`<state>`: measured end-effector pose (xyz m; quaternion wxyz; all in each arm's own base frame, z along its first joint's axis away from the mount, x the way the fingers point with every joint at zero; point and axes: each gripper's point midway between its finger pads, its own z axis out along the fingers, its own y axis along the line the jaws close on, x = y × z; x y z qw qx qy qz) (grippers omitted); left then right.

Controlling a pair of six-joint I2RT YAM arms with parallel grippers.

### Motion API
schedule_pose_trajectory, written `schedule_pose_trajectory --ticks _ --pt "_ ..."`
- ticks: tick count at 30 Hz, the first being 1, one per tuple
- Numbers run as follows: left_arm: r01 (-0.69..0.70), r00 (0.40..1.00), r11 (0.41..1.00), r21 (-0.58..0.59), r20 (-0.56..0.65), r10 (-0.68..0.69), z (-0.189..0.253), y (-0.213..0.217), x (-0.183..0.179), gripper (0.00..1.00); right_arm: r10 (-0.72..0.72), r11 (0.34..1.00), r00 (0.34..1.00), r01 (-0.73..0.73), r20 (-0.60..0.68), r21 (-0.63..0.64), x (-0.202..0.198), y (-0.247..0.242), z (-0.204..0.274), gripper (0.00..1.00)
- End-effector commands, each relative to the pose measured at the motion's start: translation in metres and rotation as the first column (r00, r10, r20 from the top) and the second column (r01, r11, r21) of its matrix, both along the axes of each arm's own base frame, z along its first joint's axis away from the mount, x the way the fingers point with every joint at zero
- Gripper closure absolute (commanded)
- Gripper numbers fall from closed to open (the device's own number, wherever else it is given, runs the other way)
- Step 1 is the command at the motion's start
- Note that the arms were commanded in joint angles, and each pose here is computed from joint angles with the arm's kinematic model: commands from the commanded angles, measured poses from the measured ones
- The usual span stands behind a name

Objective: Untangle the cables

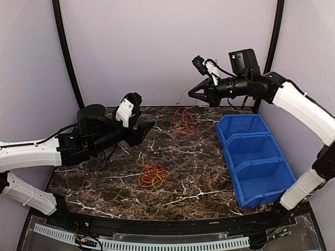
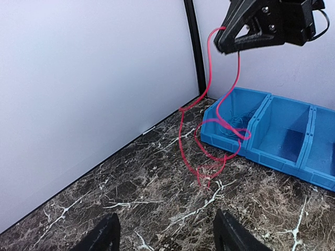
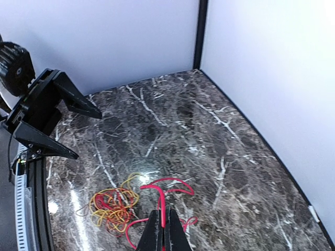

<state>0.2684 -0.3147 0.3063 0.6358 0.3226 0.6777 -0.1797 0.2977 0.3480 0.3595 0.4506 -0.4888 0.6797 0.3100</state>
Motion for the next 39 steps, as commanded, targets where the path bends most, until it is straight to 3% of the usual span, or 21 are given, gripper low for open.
schedule_pose_trajectory --ticks 1,6,10,13,25,28,35,39 --pt "-0.082 0.995 0.997 0.011 0.064 0.081 0.015 0.002 0.024 0.35 -0.133 0.991 0.982 0.134 0.133 0.0 0.022 -0.053 0.022 1.0" --pt "-0.135 0.988 0.991 -0.017 -0.072 0.134 0.005 0.001 0.073 0.32 -0.263 0.96 0.958 0.271 0.118 -0.065 0.037 -0.123 0.007 1.0" --pt "-0.168 0.977 0.985 -0.031 -0.138 0.162 -0.017 0.011 0.091 0.32 -0.345 0.928 0.934 0.354 0.095 -0.116 0.031 -0.175 -0.004 1.0" --pt "-0.206 0.968 0.974 -0.095 -0.168 0.188 -0.025 0.028 0.095 0.32 -0.386 0.909 0.918 0.395 0.085 -0.132 0.022 -0.208 -0.01 1.0" --pt "-0.247 0.962 0.963 -0.103 -0.145 0.231 -0.02 0.048 0.09 0.31 -0.533 0.799 0.845 0.52 0.046 -0.302 -0.022 -0.289 -0.081 1.0" --pt "-0.248 0.962 0.963 -0.102 -0.144 0.233 -0.02 0.049 0.09 0.31 -0.537 0.794 0.839 0.537 0.085 -0.285 -0.026 -0.292 -0.062 1.0" --pt "-0.254 0.961 0.963 -0.094 -0.14 0.24 -0.021 0.05 0.09 0.31 -0.523 0.818 0.812 0.564 0.261 -0.115 -0.025 -0.284 0.037 1.0" --pt "-0.261 0.96 0.961 -0.091 -0.13 0.249 -0.019 0.052 0.09 0.32 -0.522 0.823 0.801 0.563 0.293 -0.073 -0.027 -0.281 0.063 1.0"
